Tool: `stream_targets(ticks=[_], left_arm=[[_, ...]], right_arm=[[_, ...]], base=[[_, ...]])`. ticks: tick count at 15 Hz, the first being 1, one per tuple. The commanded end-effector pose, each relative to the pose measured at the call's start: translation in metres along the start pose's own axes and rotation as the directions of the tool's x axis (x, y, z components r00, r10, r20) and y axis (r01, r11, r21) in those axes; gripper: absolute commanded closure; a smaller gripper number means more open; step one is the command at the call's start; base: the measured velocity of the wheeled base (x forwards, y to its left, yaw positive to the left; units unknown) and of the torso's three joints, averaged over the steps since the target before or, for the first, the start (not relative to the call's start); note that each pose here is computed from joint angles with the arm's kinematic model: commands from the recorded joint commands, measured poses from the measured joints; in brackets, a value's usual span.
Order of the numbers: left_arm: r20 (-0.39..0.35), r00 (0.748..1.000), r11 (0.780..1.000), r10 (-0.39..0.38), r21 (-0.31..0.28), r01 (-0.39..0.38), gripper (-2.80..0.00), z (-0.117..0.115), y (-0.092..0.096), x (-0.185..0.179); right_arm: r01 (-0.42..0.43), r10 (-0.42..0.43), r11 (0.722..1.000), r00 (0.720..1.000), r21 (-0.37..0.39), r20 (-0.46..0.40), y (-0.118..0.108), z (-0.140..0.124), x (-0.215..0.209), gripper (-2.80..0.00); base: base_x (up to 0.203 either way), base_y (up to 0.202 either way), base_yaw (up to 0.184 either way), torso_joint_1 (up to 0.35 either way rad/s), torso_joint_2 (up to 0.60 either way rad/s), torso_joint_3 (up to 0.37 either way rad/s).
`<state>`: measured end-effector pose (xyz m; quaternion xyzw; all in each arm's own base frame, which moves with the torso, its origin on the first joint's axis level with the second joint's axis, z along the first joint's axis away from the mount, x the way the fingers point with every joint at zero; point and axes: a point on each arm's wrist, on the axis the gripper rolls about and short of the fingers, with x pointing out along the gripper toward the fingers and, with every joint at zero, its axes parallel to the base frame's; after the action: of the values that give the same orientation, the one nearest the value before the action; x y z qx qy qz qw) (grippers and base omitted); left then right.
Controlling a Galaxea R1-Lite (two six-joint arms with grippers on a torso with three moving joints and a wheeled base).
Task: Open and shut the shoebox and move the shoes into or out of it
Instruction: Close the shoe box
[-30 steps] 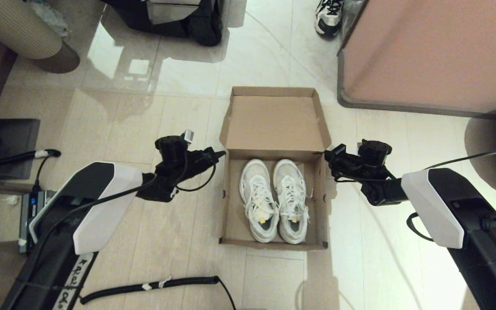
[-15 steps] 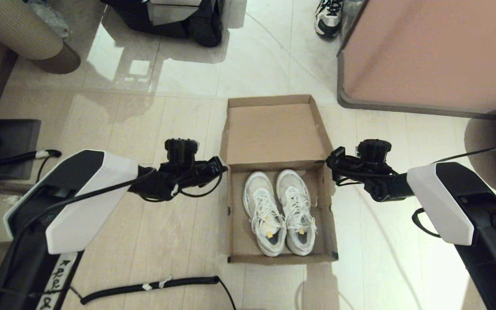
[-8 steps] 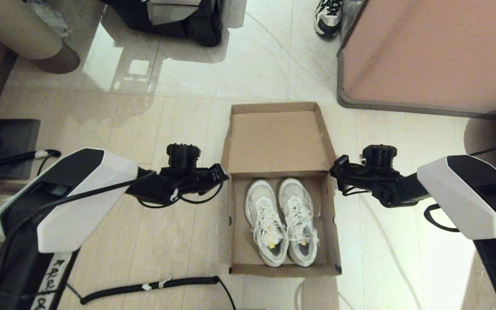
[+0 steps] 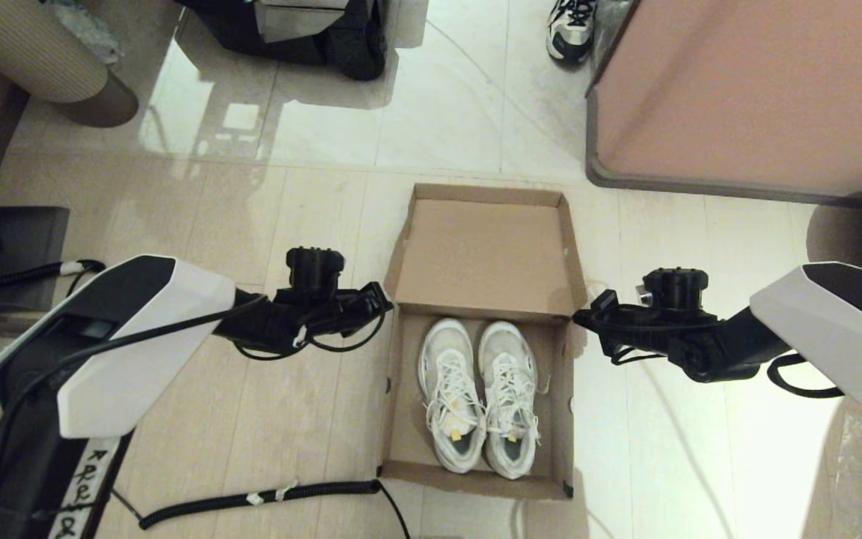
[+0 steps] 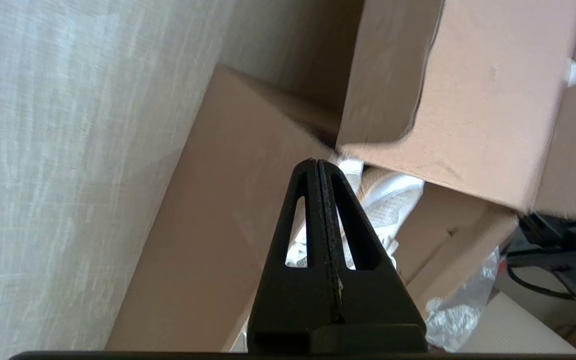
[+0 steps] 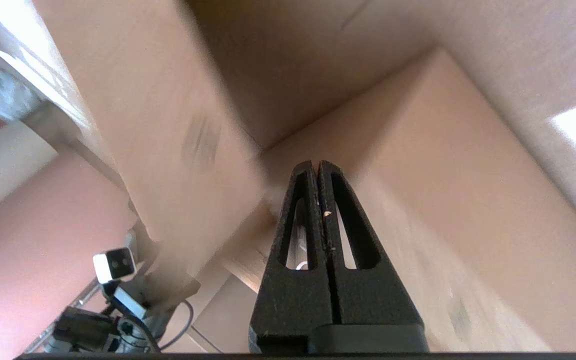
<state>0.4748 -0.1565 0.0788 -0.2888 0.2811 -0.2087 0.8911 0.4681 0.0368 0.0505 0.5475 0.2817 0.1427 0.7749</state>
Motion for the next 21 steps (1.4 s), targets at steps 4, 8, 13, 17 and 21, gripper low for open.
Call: stream_targets(ticks=[4, 8, 13, 17, 21], left_arm=[[0.006, 1.0, 1.0, -0.001, -0.002, 0.001, 0.0, 0.001, -0.002, -0.004], [0.003, 1.0, 1.0, 0.0, -0.003, 0.0, 0.0, 0.001, -0.001, -0.003], [-0.011, 1.0, 1.0, 0.004, -0.006, -0.004, 0.0, -0.005, 0.002, 0.001], [-0.014, 1.0, 1.0, 0.001, -0.005, -0.001, 0.0, -0.006, 0.002, 0.004], [-0.018, 1.0, 1.0, 0.002, -0.006, -0.003, 0.0, -0.008, 0.003, 0.005]], right_arm=[[0.018, -0.017, 1.0, 0.999, -0.007, 0.051, -0.01, 0.01, 0.001, 0.0], [-0.02, 0.023, 0.999, 0.995, -0.032, 0.097, -0.009, 0.027, 0.026, 0.0], [-0.061, 0.061, 0.998, 0.993, -0.008, 0.101, -0.004, 0.051, 0.062, 0.0], [-0.084, 0.08, 0.987, 0.996, 0.134, 0.034, -0.01, 0.049, 0.066, 0.0], [-0.192, 0.194, 0.938, 0.981, 0.29, 0.022, 0.001, 0.055, 0.062, 0.0]], base=[[0.0, 0.0, 0.0, 0.0, 0.0, 0.0], [0.0, 0.0, 0.0, 0.0, 0.0, 0.0], [0.0, 0.0, 0.0, 0.0, 0.0, 0.0], [0.0, 0.0, 0.0, 0.0, 0.0, 0.0], [0.0, 0.0, 0.0, 0.0, 0.0, 0.0]])
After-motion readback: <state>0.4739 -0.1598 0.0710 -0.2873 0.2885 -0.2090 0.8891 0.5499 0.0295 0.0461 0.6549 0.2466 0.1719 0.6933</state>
